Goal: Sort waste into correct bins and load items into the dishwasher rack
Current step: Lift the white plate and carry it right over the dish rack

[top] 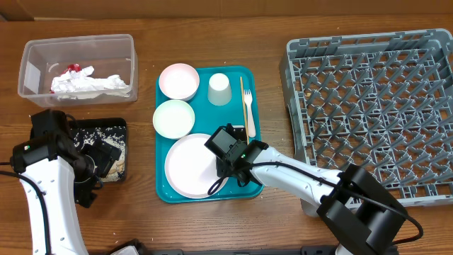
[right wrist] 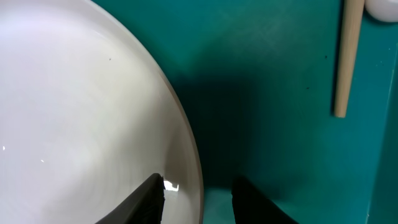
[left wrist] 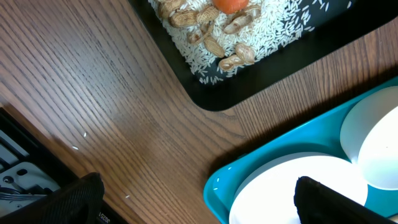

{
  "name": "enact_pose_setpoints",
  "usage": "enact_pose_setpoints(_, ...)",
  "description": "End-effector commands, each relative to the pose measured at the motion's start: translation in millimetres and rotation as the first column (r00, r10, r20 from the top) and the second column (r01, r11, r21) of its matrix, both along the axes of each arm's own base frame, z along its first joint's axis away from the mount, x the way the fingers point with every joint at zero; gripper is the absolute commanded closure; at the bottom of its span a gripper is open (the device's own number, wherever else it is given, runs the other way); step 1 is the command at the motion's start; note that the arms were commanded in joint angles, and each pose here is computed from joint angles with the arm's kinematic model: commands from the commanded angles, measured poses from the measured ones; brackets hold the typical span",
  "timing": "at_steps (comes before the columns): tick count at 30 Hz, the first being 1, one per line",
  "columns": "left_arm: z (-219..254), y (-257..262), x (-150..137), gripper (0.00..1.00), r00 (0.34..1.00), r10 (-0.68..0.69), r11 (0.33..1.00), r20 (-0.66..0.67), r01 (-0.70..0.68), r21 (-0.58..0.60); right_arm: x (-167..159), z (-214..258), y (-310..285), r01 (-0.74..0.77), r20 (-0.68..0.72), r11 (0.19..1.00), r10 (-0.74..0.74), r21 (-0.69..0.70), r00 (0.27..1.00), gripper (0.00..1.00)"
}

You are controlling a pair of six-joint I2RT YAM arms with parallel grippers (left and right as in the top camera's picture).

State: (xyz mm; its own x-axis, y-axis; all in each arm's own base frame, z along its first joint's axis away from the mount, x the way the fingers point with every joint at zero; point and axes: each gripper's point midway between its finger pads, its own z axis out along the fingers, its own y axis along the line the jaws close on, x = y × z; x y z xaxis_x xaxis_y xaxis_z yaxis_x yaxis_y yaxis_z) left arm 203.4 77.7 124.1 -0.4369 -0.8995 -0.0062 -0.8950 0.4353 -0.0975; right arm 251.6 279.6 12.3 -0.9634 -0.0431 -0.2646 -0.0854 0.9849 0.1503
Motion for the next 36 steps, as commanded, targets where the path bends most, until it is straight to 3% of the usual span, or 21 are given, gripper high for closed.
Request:
enact_pose_setpoints(1, -1.4, -0.1, -0.6, 0.00, 1.000, -0.012, 1.000, -0.003, 0.012, 0.000, -3.8, -7.4, -2.5, 0.021, -0.019, 1.000, -0.021, -0.005, 1.000, 0.62)
enact_pose_setpoints(11, -1.4, -0.1, -0.7, 0.00, 1.000, -0.012, 1.000, -0.003, 0.012, -0.001, -4.8, -7.9, -2.3, 0.025, -0.025, 1.000, -0.025, -0.001, 0.999, 0.96)
enact_pose_setpoints(17, -1.4, -0.1, -0.7, 0.00, 1.000, -0.012, 1.000, -0.003, 0.012, -0.001, 0.7, 24.1, -23.7, 0.058, -0.011, 0.994, -0.060, -0.095, 0.998, 0.96)
enact_pose_setpoints(21, -1.4, -0.1, -0.7, 0.00, 1.000, -0.012, 1.000, -0.003, 0.012, -0.001, 14.0, 77.0, -66.0, 0.144, 0.049, 0.976, -0.138, -0.163, 0.989, 0.96)
enact_pose_setpoints(28, -1.4, -0.1, -0.7, 0.00, 1.000, -0.012, 1.000, -0.003, 0.012, -0.001, 42.5, 192.8, -135.8, 0.258, 0.221, 0.964, -0.240, -0.058, 0.945, 0.96)
enact_pose_setpoints(30, -1.4, -0.1, -0.7, 0.00, 1.000, -0.012, 1.000, -0.003, 0.012, -0.001, 64.4, 253.3, -187.4, 0.367, 0.378, 0.930, -0.343, 0.010, 0.860, 0.96)
enact_pose_setpoints(32, -1.4, -0.1, -0.7, 0.00, 1.000, -0.012, 1.000, -0.003, 0.012, -0.001, 75.4, 282.7, -231.2, 0.489, 0.500, 0.872, -0.425, 0.003, 0.754, 0.96)
enact_pose_setpoints(36, -1.4, -0.1, -0.7, 0.00, 1.000, -0.012, 1.000, -0.003, 0.012, -0.001, 82.3, 324.4, -326.7, 0.735, 0.698, 0.674, -0.496, -0.066, 0.518, 0.96)
